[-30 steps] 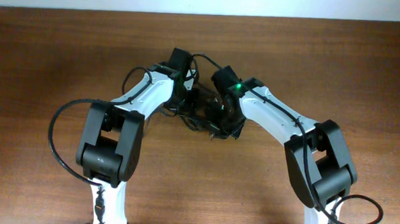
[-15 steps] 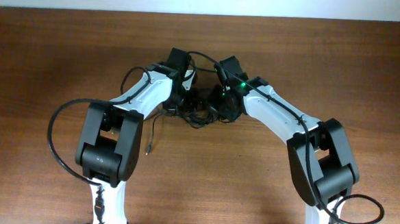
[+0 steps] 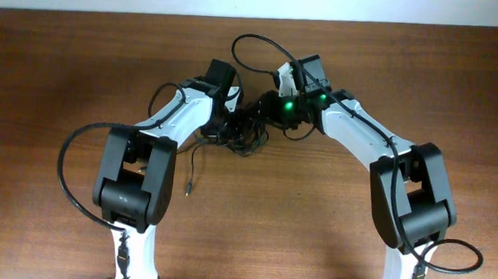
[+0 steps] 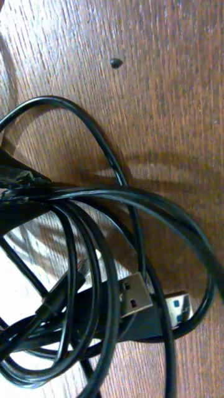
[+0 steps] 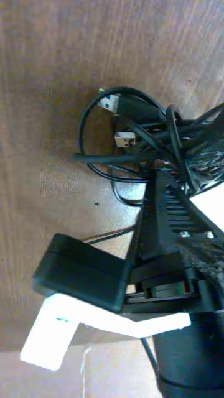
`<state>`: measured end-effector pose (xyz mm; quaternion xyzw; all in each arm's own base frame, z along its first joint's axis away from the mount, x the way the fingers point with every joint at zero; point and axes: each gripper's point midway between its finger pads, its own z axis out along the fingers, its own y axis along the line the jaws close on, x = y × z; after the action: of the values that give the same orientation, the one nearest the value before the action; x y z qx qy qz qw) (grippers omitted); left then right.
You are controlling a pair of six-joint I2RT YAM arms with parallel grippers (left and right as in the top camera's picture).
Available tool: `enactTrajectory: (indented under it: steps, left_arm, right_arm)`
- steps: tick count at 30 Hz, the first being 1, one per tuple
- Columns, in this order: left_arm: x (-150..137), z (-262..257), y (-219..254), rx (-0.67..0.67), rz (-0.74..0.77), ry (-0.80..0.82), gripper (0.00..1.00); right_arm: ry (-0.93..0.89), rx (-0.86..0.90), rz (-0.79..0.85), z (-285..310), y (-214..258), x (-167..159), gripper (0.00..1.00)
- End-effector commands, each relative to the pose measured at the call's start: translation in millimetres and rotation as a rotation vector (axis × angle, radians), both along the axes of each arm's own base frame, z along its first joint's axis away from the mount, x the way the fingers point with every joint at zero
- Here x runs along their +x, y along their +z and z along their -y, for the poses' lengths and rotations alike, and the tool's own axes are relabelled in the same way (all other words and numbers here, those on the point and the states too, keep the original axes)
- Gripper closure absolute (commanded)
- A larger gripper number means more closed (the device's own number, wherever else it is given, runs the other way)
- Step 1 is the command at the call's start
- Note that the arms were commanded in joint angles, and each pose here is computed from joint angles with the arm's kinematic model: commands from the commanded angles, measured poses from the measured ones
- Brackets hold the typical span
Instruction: Untangle cables
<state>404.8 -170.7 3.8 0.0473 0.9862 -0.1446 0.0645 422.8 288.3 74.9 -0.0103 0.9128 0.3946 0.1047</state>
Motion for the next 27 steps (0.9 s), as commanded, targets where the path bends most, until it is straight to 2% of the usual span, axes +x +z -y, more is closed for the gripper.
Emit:
enactTrajectory:
  steps: [1,8,15,18,20,22,23,27]
  left_arm:
    - [-9,2,-9,0.011,-0.034,-0.013,0.99]
    - [-9,2,-9,0.012,-0.033,-0.013,0.98]
    - [-8,0,-9,0.011,-0.034,-0.008,0.98]
    - [-8,0,-9,0.011,-0.034,-0.008,0.98]
    - [-8,0,-9,0.011,-0.034,-0.008,0.98]
    - [-8,0,-9,0.011,-0.033,-0.008,0.98]
    - [-8,0,-9,0.011,-0.034,-0.008,0.98]
    - [-8,0,-9,0.011,-0.034,-0.008,0.98]
  right_arm:
    - [0.088,0.068,0.005,-23,17,-16,0.63]
    - [0.073,-0.079,0.064,-44,1,-26,0.63]
    - [0.085,0.031,-0.052,-17,8,-26,0.51]
    - [0.06,0.003,-0.142,8,-1,-32,0.51]
    - [0.173,0.097,-0.119,6,12,-42,0.51]
    - [0.176,0.12,-0.152,13,14,-45,0.51]
    - [0.182,0.104,-0.167,26,10,-49,0.56]
    - [0.247,0.142,-0.214,56,14,-69,0.6]
